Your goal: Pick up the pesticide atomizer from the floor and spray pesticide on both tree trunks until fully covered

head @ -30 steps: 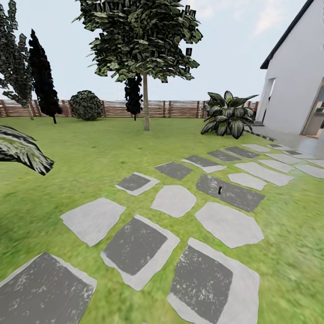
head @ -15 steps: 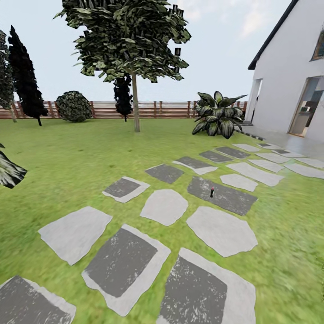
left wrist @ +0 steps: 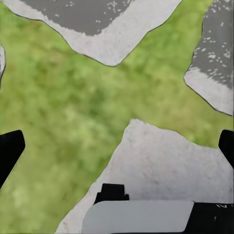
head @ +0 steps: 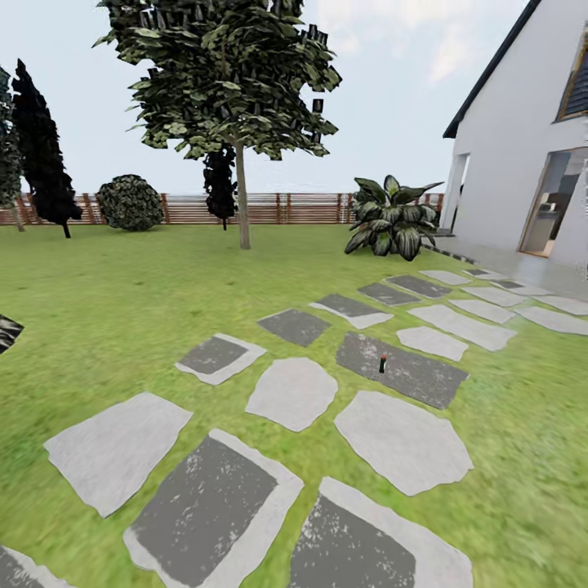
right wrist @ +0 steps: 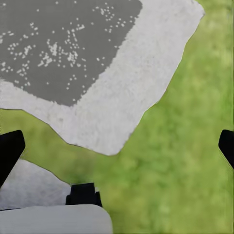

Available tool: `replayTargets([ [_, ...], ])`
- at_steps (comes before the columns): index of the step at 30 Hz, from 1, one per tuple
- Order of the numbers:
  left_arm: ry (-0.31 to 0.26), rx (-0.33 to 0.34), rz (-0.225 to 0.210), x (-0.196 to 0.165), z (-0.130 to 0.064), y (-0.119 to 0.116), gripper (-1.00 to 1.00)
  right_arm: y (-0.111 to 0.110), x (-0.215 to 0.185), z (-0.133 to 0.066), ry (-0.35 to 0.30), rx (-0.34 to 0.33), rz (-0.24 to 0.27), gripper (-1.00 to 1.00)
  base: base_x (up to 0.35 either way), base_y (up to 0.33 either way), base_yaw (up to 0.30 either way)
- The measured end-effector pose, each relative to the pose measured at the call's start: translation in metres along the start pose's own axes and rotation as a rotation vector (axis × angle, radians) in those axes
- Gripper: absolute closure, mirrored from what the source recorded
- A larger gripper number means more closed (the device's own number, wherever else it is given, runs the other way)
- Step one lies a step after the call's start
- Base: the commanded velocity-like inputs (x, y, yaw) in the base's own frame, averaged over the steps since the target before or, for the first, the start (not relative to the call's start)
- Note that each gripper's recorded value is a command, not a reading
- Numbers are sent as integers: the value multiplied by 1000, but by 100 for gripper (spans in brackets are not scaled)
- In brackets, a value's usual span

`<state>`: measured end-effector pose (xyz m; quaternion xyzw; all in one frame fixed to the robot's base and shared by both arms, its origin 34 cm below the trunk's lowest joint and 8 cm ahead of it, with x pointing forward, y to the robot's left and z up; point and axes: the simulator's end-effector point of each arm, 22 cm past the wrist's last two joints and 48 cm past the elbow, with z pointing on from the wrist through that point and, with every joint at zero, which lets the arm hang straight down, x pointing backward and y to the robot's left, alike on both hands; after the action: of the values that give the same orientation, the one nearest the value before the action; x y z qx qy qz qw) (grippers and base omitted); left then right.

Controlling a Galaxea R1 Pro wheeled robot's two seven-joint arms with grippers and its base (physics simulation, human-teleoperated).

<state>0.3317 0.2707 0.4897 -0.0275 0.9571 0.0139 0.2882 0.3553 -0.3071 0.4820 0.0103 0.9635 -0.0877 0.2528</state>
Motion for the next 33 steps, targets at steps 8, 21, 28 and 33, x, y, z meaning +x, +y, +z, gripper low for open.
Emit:
replayTargets([
  [8,1,0,0,0,0,0,-100,0,0,0,1,0,-1,-100,350,-3,0],
  [21,4,0,0,1,1,0,-100,0,0,1,4,0,-1,-100,350,-82,-83],
  [28,5,0,0,1,1,0,-100,0,0,2,4,0,-1,-100,350,-104,-27],
  [33,4,0,0,1,1,0,-100,0,0,2,4,0,-1,-100,350,-105,-3],
])
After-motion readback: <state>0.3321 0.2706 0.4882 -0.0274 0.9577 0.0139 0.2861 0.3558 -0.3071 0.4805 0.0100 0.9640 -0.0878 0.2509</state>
